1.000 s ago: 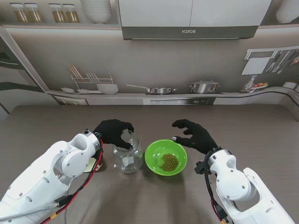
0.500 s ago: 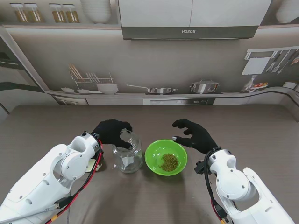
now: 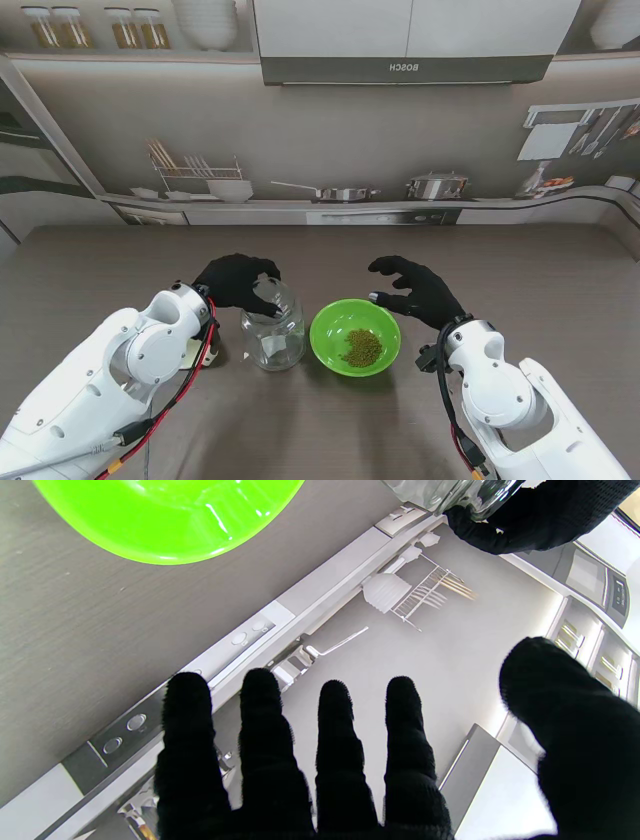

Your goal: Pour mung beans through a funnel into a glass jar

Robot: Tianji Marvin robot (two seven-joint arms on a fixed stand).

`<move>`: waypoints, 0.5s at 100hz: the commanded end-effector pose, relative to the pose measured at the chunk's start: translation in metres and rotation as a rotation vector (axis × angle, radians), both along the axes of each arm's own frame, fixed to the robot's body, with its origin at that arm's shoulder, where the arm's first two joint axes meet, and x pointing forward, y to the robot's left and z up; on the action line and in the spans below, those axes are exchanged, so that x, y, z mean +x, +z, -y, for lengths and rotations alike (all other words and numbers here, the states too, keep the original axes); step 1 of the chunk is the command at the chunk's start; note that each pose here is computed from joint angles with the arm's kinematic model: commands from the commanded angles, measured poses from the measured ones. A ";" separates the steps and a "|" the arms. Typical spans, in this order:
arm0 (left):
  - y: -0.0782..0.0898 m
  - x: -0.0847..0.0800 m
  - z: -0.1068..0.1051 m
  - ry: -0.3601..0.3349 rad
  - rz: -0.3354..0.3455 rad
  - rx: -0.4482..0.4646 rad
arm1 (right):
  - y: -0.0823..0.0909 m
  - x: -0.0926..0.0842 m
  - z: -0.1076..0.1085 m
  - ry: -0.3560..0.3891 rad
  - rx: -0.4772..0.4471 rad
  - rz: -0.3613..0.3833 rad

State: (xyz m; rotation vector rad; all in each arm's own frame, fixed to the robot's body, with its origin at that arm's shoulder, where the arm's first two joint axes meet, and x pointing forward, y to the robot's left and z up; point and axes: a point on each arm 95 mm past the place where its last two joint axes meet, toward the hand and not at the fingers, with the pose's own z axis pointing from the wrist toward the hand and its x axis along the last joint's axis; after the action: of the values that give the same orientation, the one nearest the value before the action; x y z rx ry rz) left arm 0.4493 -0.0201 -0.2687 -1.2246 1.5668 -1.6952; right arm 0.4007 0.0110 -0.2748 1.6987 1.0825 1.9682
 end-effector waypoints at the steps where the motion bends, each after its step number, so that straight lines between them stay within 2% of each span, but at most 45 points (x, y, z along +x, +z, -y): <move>1: 0.000 0.000 -0.001 0.003 -0.017 0.006 | -0.002 -0.001 -0.003 0.014 0.002 -0.009; 22: 0.014 0.001 0.001 0.003 0.002 -0.007 | -0.002 0.000 -0.002 0.013 0.003 -0.009; 50: 0.024 0.003 0.006 -0.004 0.015 -0.019 | -0.002 0.000 -0.001 0.010 0.004 -0.008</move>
State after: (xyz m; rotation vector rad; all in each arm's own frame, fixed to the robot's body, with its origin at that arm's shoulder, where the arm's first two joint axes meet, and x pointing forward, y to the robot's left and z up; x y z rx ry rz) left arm 0.4510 -0.0215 -0.2548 -1.2270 1.5505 -1.7045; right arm 0.4022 0.0098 -0.2757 1.7002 1.0788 1.9678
